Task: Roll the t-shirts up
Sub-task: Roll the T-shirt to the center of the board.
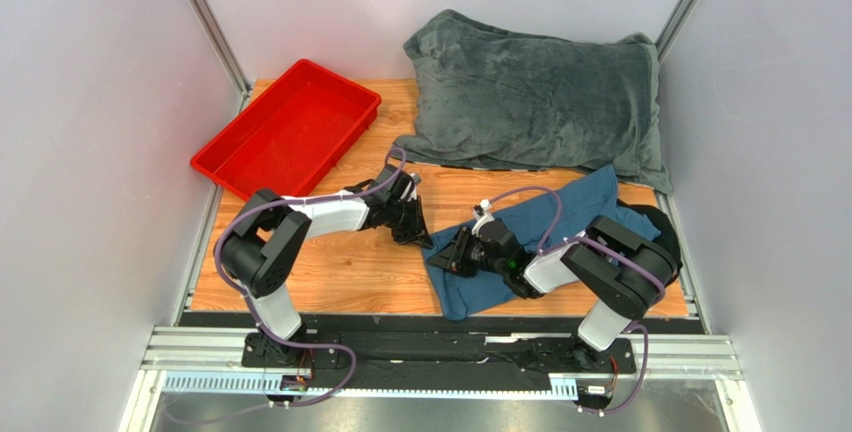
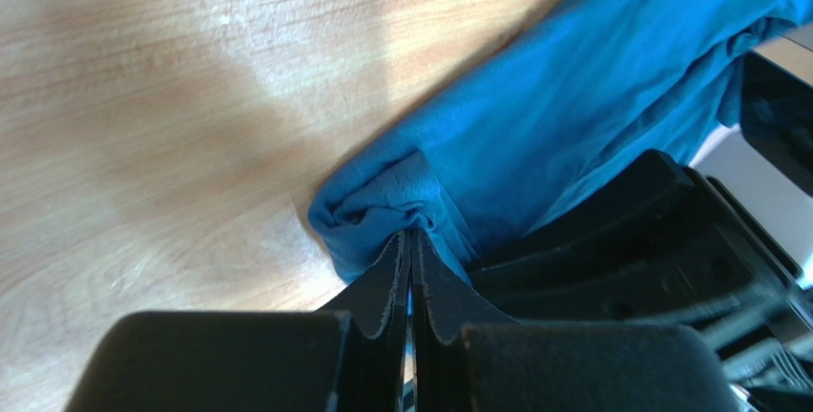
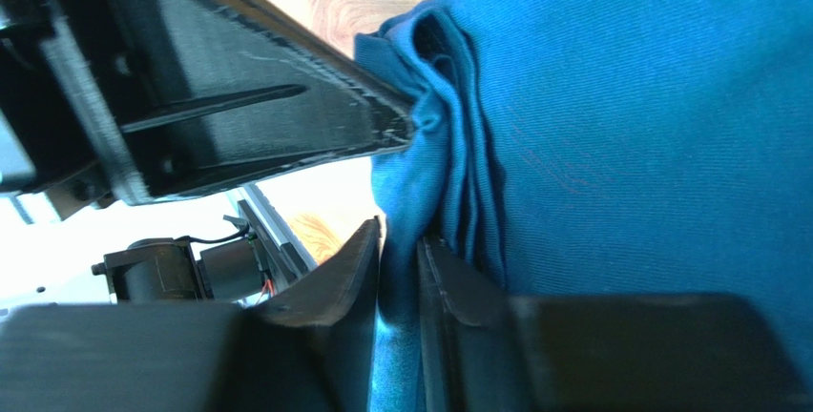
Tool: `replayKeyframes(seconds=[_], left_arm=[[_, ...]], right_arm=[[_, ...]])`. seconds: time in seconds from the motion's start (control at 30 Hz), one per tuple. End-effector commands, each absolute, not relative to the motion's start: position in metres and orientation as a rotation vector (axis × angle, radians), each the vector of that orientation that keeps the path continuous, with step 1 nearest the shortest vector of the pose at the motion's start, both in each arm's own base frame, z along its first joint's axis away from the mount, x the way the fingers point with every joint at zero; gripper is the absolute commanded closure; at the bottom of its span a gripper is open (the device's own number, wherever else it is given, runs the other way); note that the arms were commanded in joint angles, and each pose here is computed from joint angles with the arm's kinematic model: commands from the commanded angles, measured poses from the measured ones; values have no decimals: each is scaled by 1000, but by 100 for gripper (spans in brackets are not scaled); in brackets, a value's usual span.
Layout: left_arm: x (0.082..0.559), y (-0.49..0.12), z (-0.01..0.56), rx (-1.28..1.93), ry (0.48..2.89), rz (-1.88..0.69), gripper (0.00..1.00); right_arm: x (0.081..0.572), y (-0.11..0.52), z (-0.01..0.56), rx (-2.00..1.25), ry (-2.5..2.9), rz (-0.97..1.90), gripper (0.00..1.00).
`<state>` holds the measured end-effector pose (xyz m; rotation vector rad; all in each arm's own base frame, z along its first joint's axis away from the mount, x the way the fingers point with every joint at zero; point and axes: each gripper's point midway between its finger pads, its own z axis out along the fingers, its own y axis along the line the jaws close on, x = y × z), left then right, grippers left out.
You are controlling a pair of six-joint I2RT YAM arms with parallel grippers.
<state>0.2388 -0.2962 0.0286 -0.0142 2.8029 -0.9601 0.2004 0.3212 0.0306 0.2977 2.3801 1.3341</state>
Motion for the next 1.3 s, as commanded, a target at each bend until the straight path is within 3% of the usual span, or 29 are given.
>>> replayKeyframes(seconds=[0.0,0.27,0.7,1.03,1.27], left_arm=[[243,-292,21,-33,2848,-839,94],[244,-283,15,-40,2879,-736,97],[244,-283,14,-28,2894,-716,98],[244,-282,12,-21,2903,-700,98],[243,-281,9,-18,2912,-687,98]], right_arm=[[204,318,46,268,2340,1325,66],[189,305,58,163,2385,1164,51],[160,289,61,12,2483,848,43],[142,296,64,-149,2516,624,43],[125,304,57,-215,2551,607,52]])
